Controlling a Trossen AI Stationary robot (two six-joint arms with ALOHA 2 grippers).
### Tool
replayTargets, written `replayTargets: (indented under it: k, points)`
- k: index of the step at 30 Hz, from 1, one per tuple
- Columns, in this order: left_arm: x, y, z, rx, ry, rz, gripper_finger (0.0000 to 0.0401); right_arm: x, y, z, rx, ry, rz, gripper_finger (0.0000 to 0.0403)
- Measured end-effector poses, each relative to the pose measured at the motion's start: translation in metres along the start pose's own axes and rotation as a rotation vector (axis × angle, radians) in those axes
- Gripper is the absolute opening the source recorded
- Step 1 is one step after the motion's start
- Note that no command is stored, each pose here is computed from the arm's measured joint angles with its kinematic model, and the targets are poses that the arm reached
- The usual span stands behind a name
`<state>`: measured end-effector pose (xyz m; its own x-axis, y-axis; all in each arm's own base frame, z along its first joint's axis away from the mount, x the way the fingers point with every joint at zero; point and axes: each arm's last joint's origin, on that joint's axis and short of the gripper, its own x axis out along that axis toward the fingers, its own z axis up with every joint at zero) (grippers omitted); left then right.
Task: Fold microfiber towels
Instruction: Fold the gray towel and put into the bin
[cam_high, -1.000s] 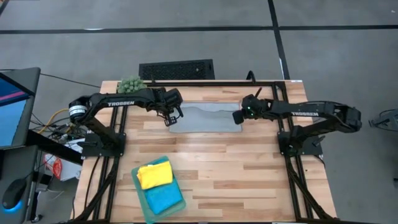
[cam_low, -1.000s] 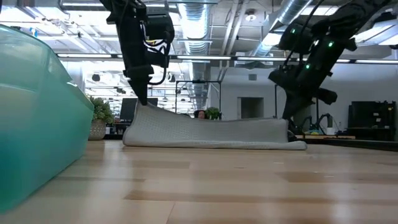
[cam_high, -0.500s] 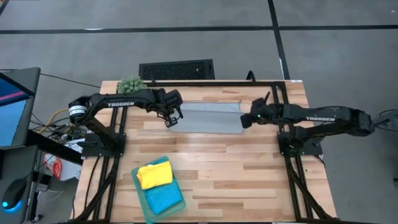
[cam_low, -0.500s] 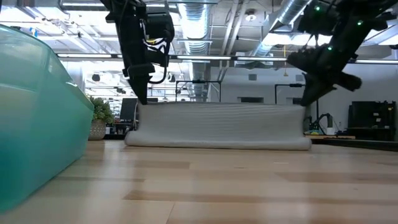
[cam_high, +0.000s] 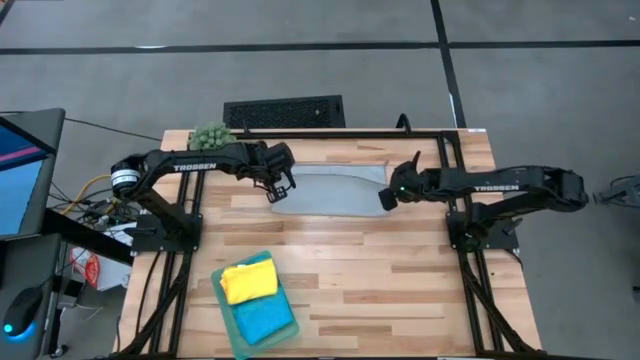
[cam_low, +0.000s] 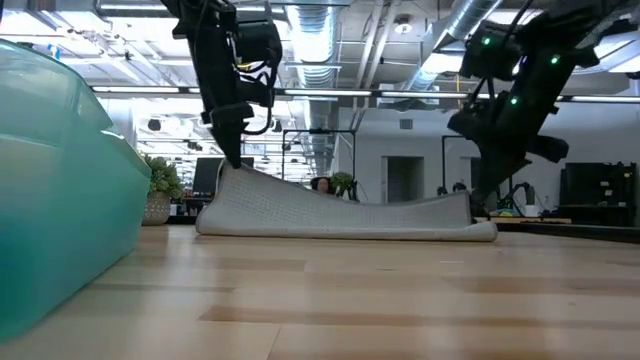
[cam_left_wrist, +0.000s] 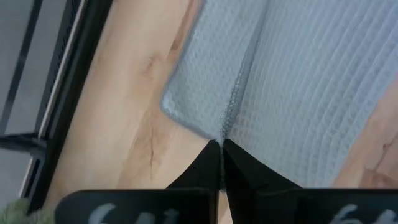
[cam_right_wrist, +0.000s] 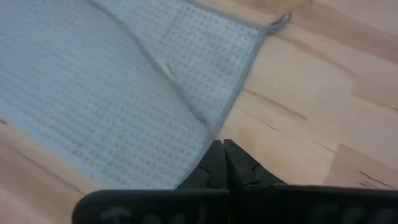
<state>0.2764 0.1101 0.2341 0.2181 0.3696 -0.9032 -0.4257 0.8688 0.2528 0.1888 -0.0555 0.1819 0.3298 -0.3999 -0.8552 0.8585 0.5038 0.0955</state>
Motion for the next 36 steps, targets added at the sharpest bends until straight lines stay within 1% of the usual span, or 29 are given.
replayTargets:
  k: [4, 7, 12, 17, 20, 22, 24, 28, 36]
  points:
    - [0.0, 0.0, 0.004, -0.019, -0.043, -0.013, 0.0, 0.011, 0.002, 0.002, -0.014, 0.006, -0.014, 0.0]
    - [0.0, 0.0, 0.005, -0.038, -0.053, -0.017, 0.0, 0.016, 0.004, 0.004, -0.011, 0.006, -0.016, 0.0]
    - [0.0, 0.001, 0.006, -0.038, -0.057, -0.015, 0.0005, 0.021, 0.003, 0.006, 0.001, 0.005, -0.029, 0.0003]
    - [0.001, 0.006, 0.006, -0.032, -0.057, 0.054, 0.0024, 0.023, -0.002, 0.012, -0.011, -0.007, -0.041, 0.0001]
    - [0.002, 0.011, 0.006, -0.042, -0.054, 0.119, 0.0028, 0.022, -0.004, 0.02, -0.006, -0.022, -0.045, 0.0002]
    - [0.002, 0.014, 0.006, -0.05, -0.051, 0.135, 0.0027, 0.02, -0.005, 0.026, -0.007, -0.033, -0.045, 0.0002]
    - [0.003, 0.016, 0.006, -0.061, -0.055, 0.114, 0.0027, 0.019, -0.007, 0.032, -0.008, -0.046, -0.047, 0.0002]
    - [0.005, 0.019, 0.008, -0.087, -0.071, 0.029, 0.0027, 0.02, -0.014, 0.037, 0.009, -0.047, -0.066, 0.0003]
    - [0.004, 0.019, 0.012, -0.103, -0.115, 0.023, 0.0027, 0.022, -0.019, 0.04, 0.012, -0.046, -0.083, 0.0004]
